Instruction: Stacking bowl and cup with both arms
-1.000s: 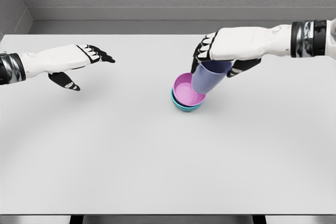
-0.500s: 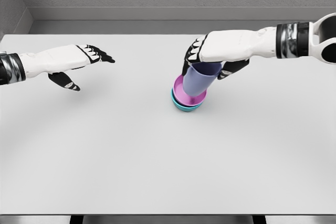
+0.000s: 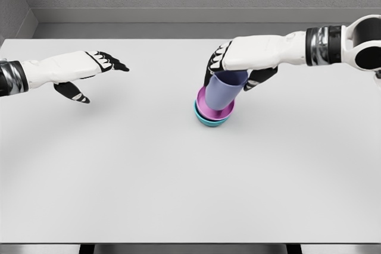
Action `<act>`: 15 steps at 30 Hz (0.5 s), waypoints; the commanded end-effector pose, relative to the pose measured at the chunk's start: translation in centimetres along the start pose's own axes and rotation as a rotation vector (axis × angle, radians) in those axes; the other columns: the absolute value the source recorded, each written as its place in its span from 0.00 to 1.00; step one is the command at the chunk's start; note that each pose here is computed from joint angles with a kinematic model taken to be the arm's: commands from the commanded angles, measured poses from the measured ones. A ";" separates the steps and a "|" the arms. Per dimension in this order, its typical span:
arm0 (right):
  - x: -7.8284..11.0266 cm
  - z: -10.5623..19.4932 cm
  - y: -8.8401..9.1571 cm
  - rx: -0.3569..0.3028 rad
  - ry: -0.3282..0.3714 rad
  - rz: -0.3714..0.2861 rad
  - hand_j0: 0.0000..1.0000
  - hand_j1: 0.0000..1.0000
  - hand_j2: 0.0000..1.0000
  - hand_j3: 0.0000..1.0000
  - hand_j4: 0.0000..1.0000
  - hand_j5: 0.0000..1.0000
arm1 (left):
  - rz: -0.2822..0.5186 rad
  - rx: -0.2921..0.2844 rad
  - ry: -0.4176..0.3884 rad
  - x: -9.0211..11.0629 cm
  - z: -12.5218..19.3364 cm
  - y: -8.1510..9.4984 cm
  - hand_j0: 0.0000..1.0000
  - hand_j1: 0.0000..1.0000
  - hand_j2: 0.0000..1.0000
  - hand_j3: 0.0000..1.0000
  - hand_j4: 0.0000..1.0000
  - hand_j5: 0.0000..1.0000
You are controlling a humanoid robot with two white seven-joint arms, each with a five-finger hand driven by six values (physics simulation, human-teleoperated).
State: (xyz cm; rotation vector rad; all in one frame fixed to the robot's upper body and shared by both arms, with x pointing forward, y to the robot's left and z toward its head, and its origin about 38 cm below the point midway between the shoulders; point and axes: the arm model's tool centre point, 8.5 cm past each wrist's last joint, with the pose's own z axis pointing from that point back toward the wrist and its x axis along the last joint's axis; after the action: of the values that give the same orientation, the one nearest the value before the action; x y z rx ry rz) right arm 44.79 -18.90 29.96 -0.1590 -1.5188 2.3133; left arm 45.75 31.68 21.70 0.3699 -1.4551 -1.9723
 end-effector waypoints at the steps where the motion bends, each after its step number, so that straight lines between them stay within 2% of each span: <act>1: -0.1 -0.1 0.1 -0.002 0.001 -0.011 0.71 0.71 0.71 0.71 0.71 0.71 | 0.008 0.003 0.004 -0.1 0.1 0.0 1.00 1.00 1.00 1.00 1.00 1.00; 12: -0.7 -0.2 0.1 -0.002 0.010 -0.019 0.72 0.72 0.72 0.72 0.72 0.72 | 0.010 0.004 0.002 -0.1 0.0 0.0 1.00 1.00 1.00 1.00 1.00 1.00; 15: -0.7 -0.2 0.2 -0.002 0.011 -0.020 0.75 0.75 0.75 0.75 0.75 0.75 | 0.010 0.005 0.001 -0.1 -0.1 0.0 1.00 1.00 1.00 1.00 1.00 1.00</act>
State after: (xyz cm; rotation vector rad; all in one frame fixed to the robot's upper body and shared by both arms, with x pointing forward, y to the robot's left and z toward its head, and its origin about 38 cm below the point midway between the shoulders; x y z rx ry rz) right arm 45.43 -19.00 29.62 -0.1574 -1.5083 2.2993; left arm 45.83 31.66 21.57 0.3673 -1.4547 -1.9680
